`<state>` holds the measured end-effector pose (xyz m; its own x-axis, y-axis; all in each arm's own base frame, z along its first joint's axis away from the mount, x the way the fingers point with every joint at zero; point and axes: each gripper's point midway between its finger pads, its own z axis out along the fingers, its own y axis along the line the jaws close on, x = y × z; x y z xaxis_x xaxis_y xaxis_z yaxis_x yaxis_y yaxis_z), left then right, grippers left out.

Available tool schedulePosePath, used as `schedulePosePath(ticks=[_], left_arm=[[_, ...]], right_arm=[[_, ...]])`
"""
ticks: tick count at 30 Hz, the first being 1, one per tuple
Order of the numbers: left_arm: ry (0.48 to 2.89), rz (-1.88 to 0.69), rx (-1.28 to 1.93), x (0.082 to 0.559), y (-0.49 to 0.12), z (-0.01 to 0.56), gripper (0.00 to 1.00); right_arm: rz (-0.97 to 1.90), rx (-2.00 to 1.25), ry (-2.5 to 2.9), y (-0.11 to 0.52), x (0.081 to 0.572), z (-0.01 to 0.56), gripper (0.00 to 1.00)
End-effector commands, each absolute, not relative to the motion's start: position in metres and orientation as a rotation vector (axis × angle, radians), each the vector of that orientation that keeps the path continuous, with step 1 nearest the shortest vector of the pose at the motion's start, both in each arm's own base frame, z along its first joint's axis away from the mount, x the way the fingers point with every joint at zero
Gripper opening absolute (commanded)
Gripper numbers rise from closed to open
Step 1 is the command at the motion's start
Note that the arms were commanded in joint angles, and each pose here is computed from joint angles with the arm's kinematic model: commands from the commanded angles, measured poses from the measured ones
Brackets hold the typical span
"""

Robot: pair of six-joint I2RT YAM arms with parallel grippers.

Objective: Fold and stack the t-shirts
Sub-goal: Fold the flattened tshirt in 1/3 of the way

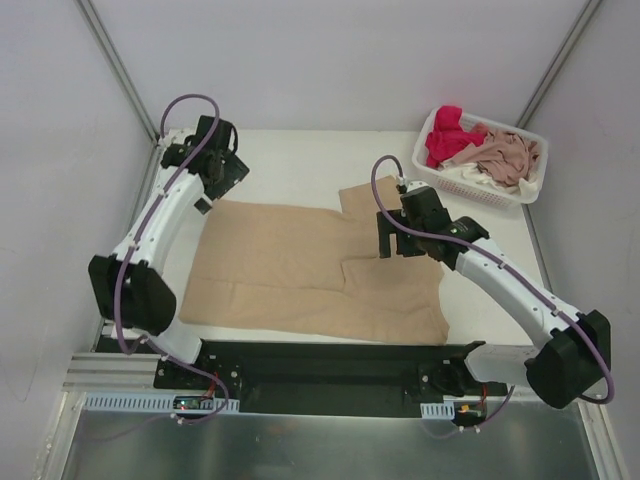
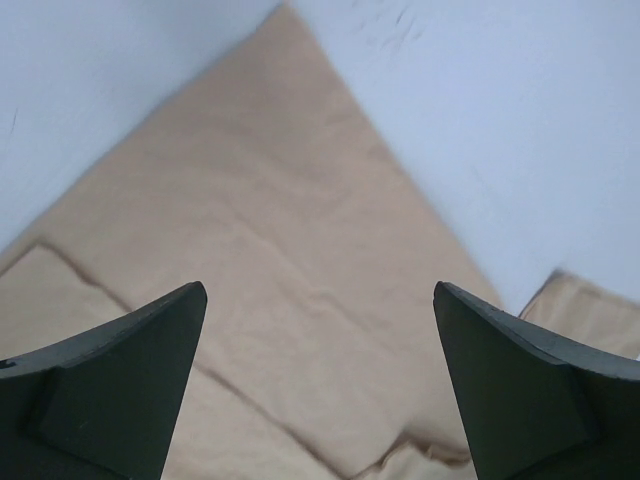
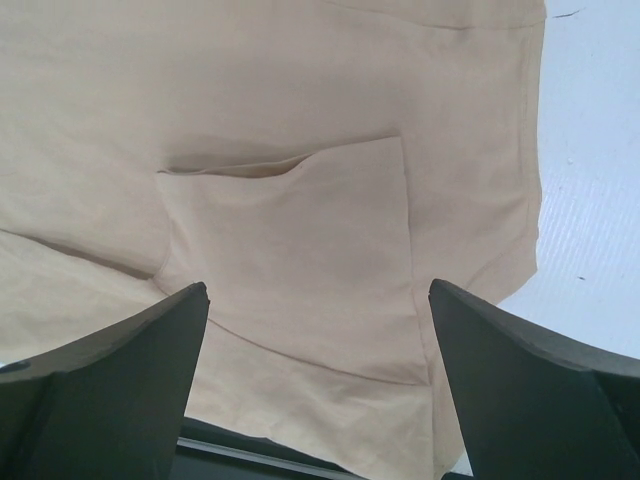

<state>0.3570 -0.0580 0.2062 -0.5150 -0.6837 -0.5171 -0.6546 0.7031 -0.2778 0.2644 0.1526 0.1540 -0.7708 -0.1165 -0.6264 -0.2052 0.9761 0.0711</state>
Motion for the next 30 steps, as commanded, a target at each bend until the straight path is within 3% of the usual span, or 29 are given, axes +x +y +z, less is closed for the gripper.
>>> schedulePosePath(ticks=[1, 2, 11, 22, 30], left_arm=[[2.303, 0.187, -0.997, 0.394, -0.037, 0.204, 0.97], [2.272, 0.163, -0.999, 0.410, -0.038, 0.218, 0.96], [2.350, 0.279, -1.097, 0.479, -0.021, 0.156, 0.94], [2.273, 0.440, -1.159, 0.500, 0.004, 0.125, 0.89], [2.271, 0.411, -1.160, 0.503, -0.001, 0.128, 0.86]], right_arm=[[0.235, -0.244, 2.451, 0.159, 0.280, 0.161, 0.97], [0.235, -0.230, 2.466, 0.157, 0.284, 0.157, 0.97], [0.208, -0.169, 2.510, 0.144, 0.303, 0.142, 0.97], [0.249, -0.140, 2.576, 0.143, 0.313, 0.121, 0.97], [0.241, -0.154, 2.561, 0.139, 0.316, 0.122, 0.97]])
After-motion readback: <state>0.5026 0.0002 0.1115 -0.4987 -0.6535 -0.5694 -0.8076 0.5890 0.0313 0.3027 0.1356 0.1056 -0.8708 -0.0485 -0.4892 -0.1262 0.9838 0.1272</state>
